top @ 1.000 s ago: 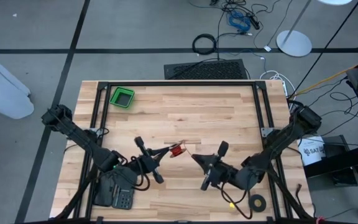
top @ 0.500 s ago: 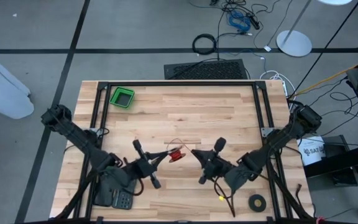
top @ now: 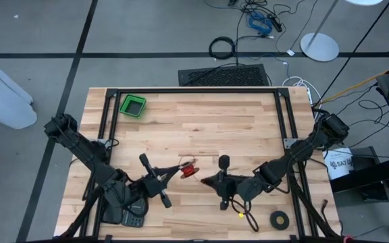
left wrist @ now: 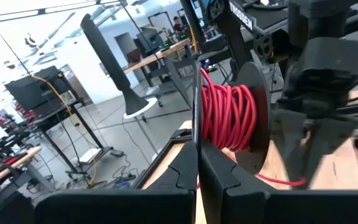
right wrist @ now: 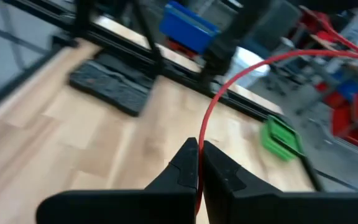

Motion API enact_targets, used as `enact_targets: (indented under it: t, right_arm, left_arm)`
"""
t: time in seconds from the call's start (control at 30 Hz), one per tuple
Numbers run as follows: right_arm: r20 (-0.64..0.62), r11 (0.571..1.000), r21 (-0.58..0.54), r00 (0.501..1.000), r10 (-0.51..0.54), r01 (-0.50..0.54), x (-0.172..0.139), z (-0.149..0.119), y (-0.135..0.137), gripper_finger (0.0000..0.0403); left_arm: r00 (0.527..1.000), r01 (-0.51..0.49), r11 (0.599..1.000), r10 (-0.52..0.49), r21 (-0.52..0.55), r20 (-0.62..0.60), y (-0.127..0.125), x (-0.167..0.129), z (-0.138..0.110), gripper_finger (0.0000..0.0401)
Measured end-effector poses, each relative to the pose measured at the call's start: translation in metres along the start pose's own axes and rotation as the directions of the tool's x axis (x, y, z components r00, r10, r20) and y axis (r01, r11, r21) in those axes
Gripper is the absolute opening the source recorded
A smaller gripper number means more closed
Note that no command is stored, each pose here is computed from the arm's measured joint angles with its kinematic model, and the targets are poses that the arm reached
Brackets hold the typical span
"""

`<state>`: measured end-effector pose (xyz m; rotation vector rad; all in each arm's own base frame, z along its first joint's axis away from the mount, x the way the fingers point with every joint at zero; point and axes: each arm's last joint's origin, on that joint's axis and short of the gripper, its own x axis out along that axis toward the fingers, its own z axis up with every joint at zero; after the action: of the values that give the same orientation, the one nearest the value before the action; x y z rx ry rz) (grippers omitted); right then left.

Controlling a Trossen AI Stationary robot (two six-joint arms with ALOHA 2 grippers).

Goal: Coil cords
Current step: Uncoil the red wire from the spool

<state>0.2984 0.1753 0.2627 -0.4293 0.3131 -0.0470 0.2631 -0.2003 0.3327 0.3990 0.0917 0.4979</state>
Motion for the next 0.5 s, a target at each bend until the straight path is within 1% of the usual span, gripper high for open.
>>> enact_targets:
  t: [0.1,0.3,0.4,0.5]
  right_arm:
    - [0.013,0.998,-0.006,0.998,0.057,-0.057,-0.0002,0.0004,0.0018,0.0]
    - [0.047,0.982,-0.015,0.981,0.186,-0.186,-0.0006,0.0018,0.0054,0.0]
    - [0.077,0.969,-0.013,0.966,0.249,-0.248,-0.0012,0.0039,0.007,0.0]
    - [0.119,0.958,-0.005,0.951,0.286,-0.288,-0.0018,0.0074,0.0077,0.0]
  left_arm:
    - [1.0,-0.003,1.0,0.003,0.004,-0.003,-0.0001,-0.0001,-0.0003,0.0004]
    - [0.994,-0.095,0.995,0.097,0.034,-0.048,0.0025,0.0,-0.0022,0.0004]
    - [0.991,-0.115,0.992,0.118,0.06,-0.064,0.0024,-0.0004,-0.0042,0.0004]
    - [0.986,-0.139,0.986,0.146,0.092,-0.081,0.0024,-0.0006,-0.0068,0.0004]
